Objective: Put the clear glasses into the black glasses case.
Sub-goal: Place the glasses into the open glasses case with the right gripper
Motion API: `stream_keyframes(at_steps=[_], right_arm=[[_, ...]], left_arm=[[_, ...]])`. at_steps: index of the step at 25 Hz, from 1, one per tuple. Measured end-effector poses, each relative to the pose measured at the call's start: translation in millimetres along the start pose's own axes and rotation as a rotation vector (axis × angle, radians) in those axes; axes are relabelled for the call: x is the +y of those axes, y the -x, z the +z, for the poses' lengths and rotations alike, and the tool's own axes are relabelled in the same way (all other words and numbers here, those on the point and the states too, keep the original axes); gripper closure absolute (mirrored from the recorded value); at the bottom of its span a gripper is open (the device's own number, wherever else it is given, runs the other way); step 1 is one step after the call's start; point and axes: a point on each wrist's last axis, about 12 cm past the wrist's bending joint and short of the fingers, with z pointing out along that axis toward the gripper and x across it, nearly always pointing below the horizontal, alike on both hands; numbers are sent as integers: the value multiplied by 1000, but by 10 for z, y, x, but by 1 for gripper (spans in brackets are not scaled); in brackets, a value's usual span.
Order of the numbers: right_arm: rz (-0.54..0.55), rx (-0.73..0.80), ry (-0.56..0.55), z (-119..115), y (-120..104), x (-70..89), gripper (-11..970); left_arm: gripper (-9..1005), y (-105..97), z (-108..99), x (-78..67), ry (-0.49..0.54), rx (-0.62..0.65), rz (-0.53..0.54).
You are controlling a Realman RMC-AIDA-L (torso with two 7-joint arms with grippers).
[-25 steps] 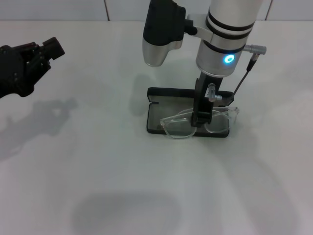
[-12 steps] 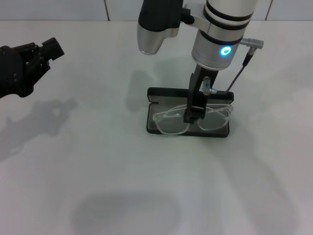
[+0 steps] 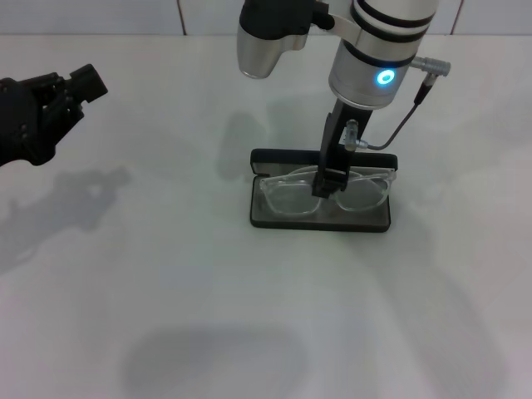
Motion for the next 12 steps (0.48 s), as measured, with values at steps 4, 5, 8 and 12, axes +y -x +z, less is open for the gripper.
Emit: stream_keyframes(at_steps=[4, 5, 8, 12], right_arm=[[0, -1, -5, 9, -5, -5, 910], [0, -2, -6, 13, -10, -7, 910], [-1, -2, -9, 22, -16, -12, 910], [-5, -2, -11, 34, -26, -14, 910]], left_arm=[[926, 4, 7, 2, -2, 0, 1], [926, 5, 10, 3, -2, -1, 1], [926, 10, 20, 6, -5, -1, 3], [926, 16, 31, 9, -7, -2, 4]])
